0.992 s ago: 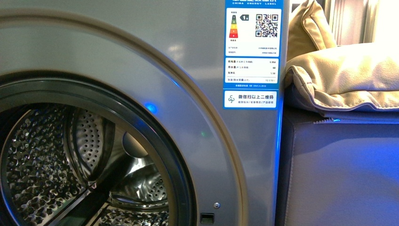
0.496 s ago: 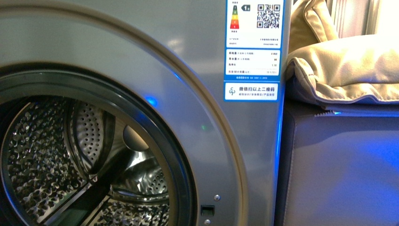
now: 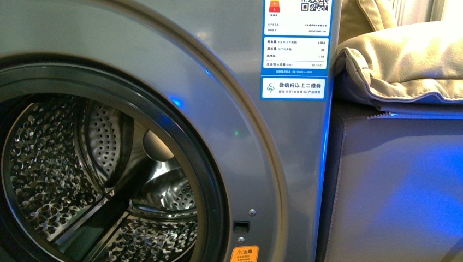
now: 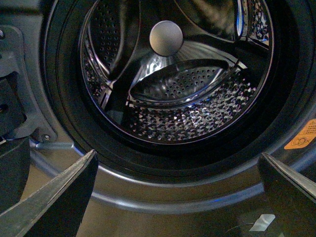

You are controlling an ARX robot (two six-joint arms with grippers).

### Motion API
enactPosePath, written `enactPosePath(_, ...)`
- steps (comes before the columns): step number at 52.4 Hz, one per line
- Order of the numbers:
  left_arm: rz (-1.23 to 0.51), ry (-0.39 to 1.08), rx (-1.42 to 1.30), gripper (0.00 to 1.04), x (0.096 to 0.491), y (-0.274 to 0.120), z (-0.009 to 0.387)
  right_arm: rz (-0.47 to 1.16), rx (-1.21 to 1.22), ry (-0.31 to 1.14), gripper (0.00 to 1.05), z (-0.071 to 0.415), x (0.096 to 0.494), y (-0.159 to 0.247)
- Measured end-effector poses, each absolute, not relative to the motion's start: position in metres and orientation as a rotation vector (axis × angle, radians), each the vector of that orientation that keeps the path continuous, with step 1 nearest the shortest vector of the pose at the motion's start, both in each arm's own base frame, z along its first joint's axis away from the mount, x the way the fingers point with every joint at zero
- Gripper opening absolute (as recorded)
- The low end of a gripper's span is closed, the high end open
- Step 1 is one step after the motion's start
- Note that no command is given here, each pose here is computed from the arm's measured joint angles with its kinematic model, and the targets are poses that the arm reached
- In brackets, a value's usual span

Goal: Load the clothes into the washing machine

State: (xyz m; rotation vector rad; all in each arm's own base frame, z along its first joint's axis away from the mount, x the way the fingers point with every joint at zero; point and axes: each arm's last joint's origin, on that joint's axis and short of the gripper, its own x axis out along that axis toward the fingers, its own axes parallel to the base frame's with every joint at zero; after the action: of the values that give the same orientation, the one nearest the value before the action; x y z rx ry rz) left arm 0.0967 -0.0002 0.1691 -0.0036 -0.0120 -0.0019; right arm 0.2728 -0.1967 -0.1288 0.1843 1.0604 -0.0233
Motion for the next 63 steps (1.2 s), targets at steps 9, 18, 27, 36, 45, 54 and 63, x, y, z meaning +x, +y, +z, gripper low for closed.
enactPosePath(9, -0.002, -0.012, -0.004, 0.98, 0.097, 0.000, 0.169, -0.025, 0.176, 1.098, 0.97, -0.147, 0.279, -0.197)
enactPosePath(18, -0.002, -0.012, -0.004, 0.98, 0.097, 0.000, 0.169, -0.022, 0.167, 1.122, 0.97, -0.159, 0.286, -0.197)
enactPosePath(27, -0.002, -0.012, -0.004, 0.98, 0.097, 0.000, 0.169, -0.015, 0.161, 1.127, 0.97, -0.167, 0.284, -0.195)
enactPosePath(36, -0.002, -0.012, -0.004, 0.98, 0.097, 0.000, 0.169, -0.003, 0.111, 1.127, 0.97, -0.180, 0.276, -0.197)
enactPosePath(45, -0.002, -0.012, -0.004, 0.98, 0.097, 0.000, 0.169, 0.005, 0.087, 1.118, 0.97, -0.187, 0.272, -0.205)
enactPosePath(54, -0.002, -0.012, -0.004, 0.98, 0.097, 0.000, 0.169, 0.012, 0.098, 1.112, 0.97, -0.190, 0.271, -0.209)
enactPosePath(63, -0.002, -0.012, -0.004, 0.98, 0.097, 0.000, 0.169, 0.015, 0.104, 1.116, 0.97, -0.193, 0.269, -0.211)
